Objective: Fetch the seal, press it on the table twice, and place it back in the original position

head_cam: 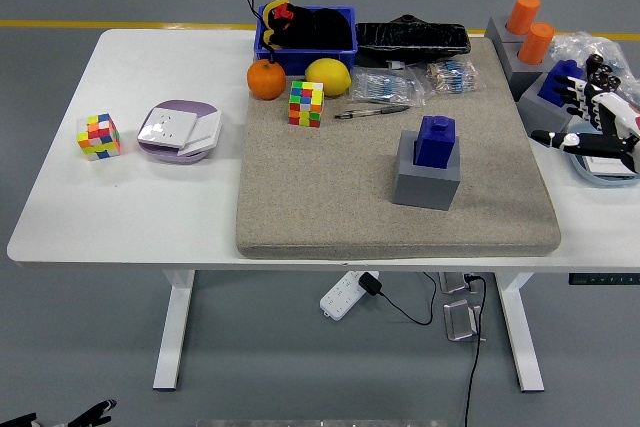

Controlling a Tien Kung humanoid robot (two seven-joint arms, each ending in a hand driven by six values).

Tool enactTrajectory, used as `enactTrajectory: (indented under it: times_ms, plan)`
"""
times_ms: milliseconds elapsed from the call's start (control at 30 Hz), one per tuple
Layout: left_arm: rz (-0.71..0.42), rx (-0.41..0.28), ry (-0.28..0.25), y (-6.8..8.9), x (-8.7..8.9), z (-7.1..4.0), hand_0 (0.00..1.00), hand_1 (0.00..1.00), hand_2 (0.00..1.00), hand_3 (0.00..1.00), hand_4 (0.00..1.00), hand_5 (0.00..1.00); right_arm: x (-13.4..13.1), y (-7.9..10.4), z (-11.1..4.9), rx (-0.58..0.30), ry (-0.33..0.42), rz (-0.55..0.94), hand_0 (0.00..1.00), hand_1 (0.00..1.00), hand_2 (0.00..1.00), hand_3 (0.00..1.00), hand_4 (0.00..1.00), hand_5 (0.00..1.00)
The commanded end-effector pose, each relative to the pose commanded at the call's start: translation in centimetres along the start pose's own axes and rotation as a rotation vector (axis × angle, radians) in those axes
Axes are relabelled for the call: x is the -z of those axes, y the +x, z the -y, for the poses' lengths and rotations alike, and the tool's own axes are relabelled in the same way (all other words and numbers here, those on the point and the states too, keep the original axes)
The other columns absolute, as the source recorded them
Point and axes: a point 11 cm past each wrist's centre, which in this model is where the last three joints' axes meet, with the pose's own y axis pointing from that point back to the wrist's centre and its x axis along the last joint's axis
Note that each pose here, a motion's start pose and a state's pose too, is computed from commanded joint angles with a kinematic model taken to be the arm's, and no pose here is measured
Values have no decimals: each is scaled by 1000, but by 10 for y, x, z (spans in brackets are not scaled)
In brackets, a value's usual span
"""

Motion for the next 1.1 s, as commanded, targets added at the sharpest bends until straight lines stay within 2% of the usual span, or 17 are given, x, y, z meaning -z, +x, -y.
enactTrajectory:
  times_ms: [267, 600, 1100]
  plan:
    - [-3, -10, -2, 4, -2, -1, 814, 791, 768, 806, 706, 427, -9, 20, -16, -71, -14, 42, 971, 959, 943, 971, 998, 386]
    - [-1, -22, 1, 9, -2, -1, 814, 792, 768, 804, 704, 427, -4, 48, -30, -162, 16, 85, 950, 940, 923, 946, 998, 395]
    - [15, -36, -1, 14, -4, -2, 814, 791, 768, 804, 702, 430, 1, 65, -44, -223, 38, 118, 915, 904, 891, 908, 998, 388]
